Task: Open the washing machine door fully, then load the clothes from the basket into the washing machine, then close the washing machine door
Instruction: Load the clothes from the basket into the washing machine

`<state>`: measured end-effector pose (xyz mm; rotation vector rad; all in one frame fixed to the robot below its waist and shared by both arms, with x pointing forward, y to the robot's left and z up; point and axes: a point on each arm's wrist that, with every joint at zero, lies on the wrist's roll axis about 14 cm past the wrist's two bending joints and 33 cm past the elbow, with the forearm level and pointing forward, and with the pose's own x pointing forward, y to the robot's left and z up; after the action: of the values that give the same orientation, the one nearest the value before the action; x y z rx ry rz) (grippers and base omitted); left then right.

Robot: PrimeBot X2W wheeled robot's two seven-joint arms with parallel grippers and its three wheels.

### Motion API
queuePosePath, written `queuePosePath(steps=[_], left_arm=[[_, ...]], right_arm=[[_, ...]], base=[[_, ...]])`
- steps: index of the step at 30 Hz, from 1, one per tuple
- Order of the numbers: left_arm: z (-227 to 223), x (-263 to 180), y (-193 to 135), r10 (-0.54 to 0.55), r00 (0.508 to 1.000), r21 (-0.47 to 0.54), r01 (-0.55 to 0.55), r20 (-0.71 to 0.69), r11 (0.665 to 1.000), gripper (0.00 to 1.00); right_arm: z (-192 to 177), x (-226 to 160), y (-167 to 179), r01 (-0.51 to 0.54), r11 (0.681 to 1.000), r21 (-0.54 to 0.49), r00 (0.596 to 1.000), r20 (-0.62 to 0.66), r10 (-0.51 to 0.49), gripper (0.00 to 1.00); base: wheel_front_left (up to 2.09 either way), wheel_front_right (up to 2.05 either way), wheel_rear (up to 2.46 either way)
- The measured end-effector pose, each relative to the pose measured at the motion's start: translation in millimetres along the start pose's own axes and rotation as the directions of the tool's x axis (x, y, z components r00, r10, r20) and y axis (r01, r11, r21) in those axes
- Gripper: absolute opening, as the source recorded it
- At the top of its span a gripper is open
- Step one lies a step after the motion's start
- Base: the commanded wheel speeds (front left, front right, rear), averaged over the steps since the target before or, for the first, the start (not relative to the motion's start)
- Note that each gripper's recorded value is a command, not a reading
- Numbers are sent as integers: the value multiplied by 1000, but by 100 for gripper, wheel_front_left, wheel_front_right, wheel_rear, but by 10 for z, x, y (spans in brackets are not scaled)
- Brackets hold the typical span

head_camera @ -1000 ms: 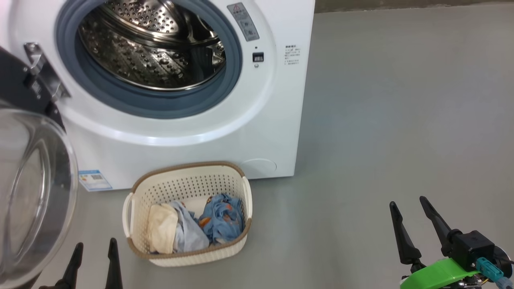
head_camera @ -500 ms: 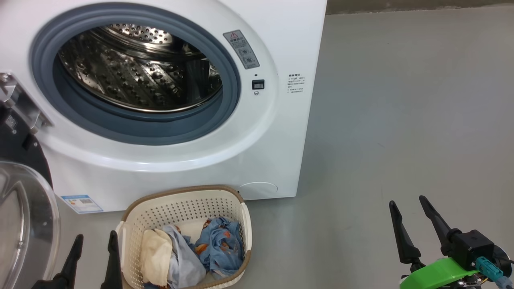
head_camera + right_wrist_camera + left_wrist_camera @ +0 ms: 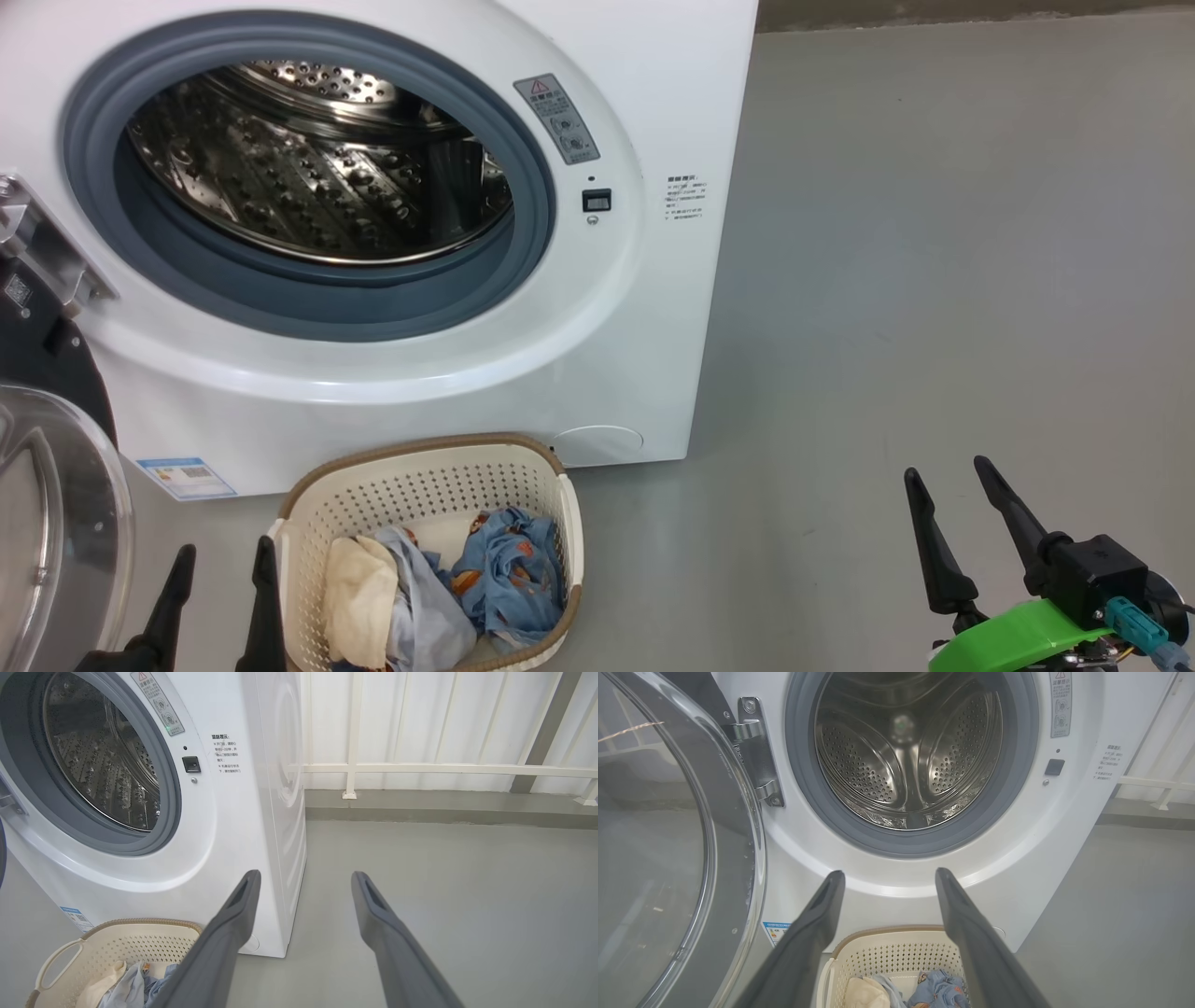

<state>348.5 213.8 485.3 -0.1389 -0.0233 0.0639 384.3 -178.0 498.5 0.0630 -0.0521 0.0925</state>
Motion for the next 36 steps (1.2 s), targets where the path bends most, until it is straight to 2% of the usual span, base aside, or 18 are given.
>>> queuePosePath(steps=[17,24,36], left_arm=[[-69,-4,-20,-3,1000,-14,3,-21,1000,100],[-303,101,-76,-12,996,-41,9,-89,999,100],[-883,500,-156,-29,972,-89,8,-234,996,100]], right_arm=[[-106,31,29,-7,1000,7,1000,-30,7,100],[-329,108,40,-12,1000,15,996,-89,13,100],[-686,499,106,-40,999,30,988,-149,44,100]], base=[[0,0,0],[0,0,0],[0,0,0]])
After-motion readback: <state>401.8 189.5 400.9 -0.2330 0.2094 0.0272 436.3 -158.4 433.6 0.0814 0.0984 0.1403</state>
